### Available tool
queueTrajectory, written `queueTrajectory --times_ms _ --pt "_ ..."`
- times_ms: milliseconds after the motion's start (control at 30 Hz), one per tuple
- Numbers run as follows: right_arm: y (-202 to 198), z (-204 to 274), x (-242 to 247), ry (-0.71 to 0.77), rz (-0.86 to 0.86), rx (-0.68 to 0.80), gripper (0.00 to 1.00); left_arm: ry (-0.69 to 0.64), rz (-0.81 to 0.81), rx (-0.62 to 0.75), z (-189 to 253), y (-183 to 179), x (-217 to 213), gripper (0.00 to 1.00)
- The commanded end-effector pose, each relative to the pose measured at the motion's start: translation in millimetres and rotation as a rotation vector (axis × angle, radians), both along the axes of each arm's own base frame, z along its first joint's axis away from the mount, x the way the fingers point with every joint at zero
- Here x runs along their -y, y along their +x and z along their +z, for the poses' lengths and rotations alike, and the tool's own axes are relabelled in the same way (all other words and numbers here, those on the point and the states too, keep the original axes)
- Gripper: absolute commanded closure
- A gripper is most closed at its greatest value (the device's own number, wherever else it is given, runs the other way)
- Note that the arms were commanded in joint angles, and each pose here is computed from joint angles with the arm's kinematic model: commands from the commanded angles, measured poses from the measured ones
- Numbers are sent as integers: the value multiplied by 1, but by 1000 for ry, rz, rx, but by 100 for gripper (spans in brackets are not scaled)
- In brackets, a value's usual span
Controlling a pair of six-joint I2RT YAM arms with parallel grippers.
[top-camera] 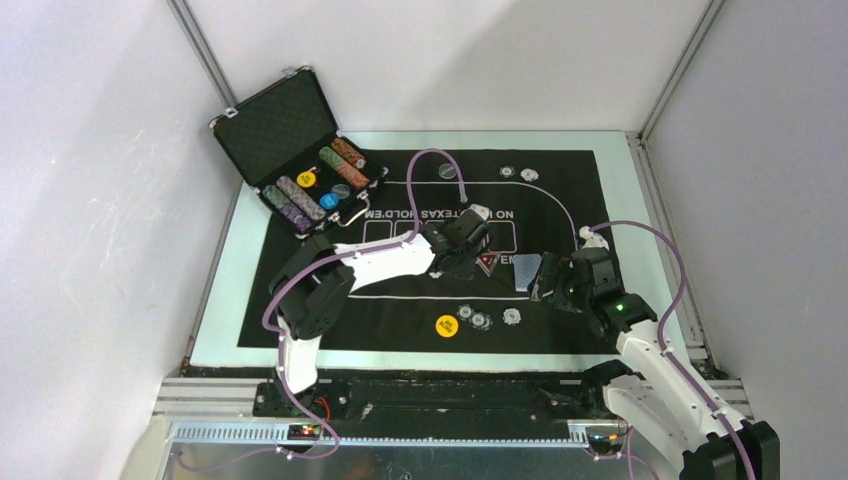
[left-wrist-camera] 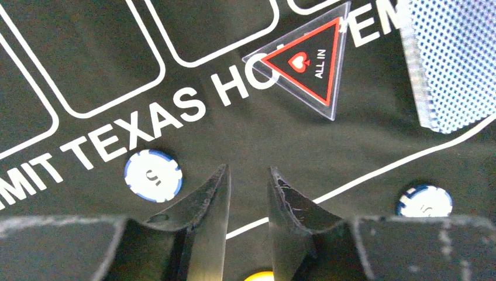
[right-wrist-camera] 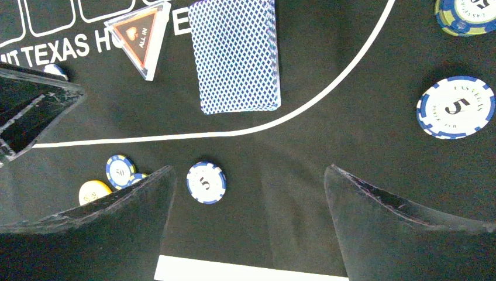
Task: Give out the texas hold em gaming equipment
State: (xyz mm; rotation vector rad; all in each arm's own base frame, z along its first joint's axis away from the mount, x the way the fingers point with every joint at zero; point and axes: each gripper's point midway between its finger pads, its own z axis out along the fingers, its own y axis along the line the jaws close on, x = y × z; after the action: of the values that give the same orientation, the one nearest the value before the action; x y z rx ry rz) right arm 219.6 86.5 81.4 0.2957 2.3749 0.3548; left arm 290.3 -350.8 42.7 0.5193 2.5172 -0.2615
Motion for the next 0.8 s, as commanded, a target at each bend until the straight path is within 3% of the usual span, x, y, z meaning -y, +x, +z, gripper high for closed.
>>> queueTrajectory --times_ms 0,100,200,333,533,767 --pt "6 5 4 -2 -23 39 0 -83 20 73 36 6 7 65" --pt "6 5 3 -2 -22 37 1 -64 31 73 35 6 3 59" --pt "6 4 4 -5 -25 35 0 -50 61 91 35 10 -6 39" --pt "6 4 4 -6 -23 33 1 -55 121 90 32 15 -22 20" --pt "6 3 4 -8 -25 29 0 -39 203 38 9 20 -47 17" --pt "6 1 4 -10 -25 24 0 -3 248 -15 -18 19 -57 21"
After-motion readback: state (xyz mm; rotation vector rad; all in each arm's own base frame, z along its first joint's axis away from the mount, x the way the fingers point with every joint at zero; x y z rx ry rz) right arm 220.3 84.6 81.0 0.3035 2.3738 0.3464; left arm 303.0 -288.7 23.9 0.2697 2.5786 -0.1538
